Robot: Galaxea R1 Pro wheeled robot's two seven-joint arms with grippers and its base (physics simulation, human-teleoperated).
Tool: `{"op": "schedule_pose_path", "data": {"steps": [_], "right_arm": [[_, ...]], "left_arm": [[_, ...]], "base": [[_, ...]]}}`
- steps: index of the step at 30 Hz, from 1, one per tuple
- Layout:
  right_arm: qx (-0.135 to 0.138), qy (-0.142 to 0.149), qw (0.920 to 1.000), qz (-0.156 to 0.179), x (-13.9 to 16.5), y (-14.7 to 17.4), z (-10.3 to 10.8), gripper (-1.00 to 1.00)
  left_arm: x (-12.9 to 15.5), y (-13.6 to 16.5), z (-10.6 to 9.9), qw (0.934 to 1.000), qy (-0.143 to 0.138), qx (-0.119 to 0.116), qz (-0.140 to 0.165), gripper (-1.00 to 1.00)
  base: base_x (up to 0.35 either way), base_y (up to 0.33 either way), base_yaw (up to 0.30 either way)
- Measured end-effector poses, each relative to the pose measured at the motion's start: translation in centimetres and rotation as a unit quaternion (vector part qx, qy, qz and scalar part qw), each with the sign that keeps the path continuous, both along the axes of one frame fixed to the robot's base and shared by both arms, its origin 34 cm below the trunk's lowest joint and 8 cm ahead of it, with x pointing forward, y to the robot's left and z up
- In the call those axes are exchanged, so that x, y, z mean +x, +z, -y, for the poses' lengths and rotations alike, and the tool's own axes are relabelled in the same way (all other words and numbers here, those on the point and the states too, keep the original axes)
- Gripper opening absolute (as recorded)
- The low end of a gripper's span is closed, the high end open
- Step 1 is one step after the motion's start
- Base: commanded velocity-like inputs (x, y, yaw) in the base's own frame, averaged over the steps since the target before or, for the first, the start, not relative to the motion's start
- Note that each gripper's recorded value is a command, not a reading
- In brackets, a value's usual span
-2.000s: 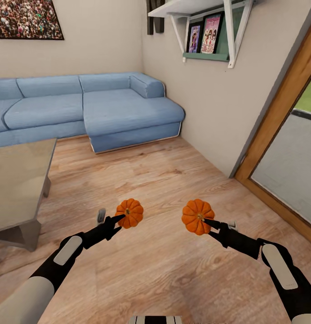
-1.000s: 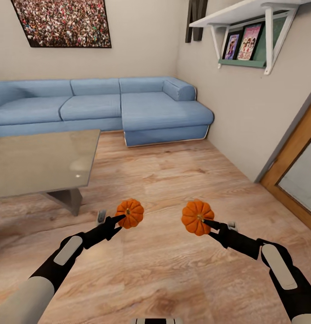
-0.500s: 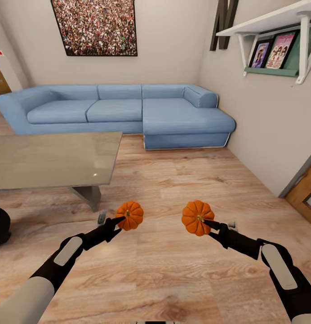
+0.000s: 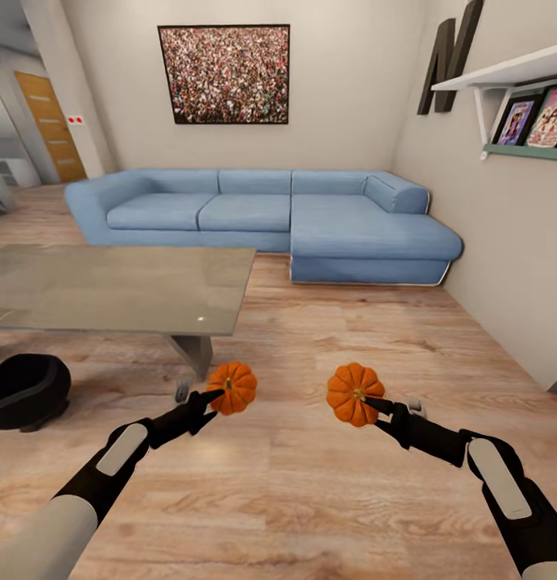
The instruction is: Place each of the two pumpkins and all three candles from the living room inside a cabinet in the living room (use any cabinet), then make sure every cabinet is closed, and position the cauldron so it is next to a table in the living room.
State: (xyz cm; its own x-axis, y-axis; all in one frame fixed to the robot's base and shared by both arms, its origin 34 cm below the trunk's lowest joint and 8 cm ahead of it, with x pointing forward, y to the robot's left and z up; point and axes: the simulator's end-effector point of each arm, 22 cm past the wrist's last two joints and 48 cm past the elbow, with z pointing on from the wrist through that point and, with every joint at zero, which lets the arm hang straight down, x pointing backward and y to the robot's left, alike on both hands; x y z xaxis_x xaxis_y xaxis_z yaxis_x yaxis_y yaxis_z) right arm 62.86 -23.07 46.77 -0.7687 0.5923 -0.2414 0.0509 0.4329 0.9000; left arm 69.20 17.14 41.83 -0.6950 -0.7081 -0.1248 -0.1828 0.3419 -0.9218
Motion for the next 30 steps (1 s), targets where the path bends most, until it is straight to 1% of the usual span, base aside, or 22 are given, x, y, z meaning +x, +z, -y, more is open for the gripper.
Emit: {"op": "schedule_pose_path", "data": {"steps": [1,4,9,12,15,25,30], "right_arm": [[0.0,0.0,1.0,0.002,0.0,0.3,0.0,-1.0],[-0.004,0.0,1.0,0.006,0.0,0.8,0.0,-1.0],[-0.026,-0.007,0.9996,-0.006,-0.2,0.5,0.4,-1.0],[-0.026,-0.008,0.9996,-0.003,-0.2,1.2,0.4,-1.0],[-0.022,-0.01,0.9997,0.003,-0.1,2.0,0.3,-1.0],[-0.022,-0.012,0.9994,0.023,-0.1,4.3,0.4,-1.0],[-0.022,-0.012,0.9994,0.023,-0.1,4.3,0.4,-1.0]], "left_arm": [[0.0,0.0,-0.1,1.0,0.0,0.005,-0.003,-1.0],[0.0,0.6,-0.2,1.0,0.001,0.009,-0.001,-1.0],[0.1,1.9,-0.3,0.9999,0.002,0.011,0.008,-1.0],[0.2,2.8,-0.3,0.9998,0.002,0.011,0.014,-1.0],[0.3,3.8,-0.2,0.9998,0.003,0.006,0.02,-1.0],[0.4,6.4,-0.3,0.9991,0.004,0.005,0.041,-1.0],[0.4,6.4,-0.3,0.9991,0.005,0.006,0.041,-1.0]], "base": [[0.0,0.0,0.276],[0.0,0.0,0.276],[0.0,0.0,0.276],[0.0,0.0,0.233],[0.0,0.0,0.09],[0.0,0.0,0.013],[0.0,0.0,0.0]]}}
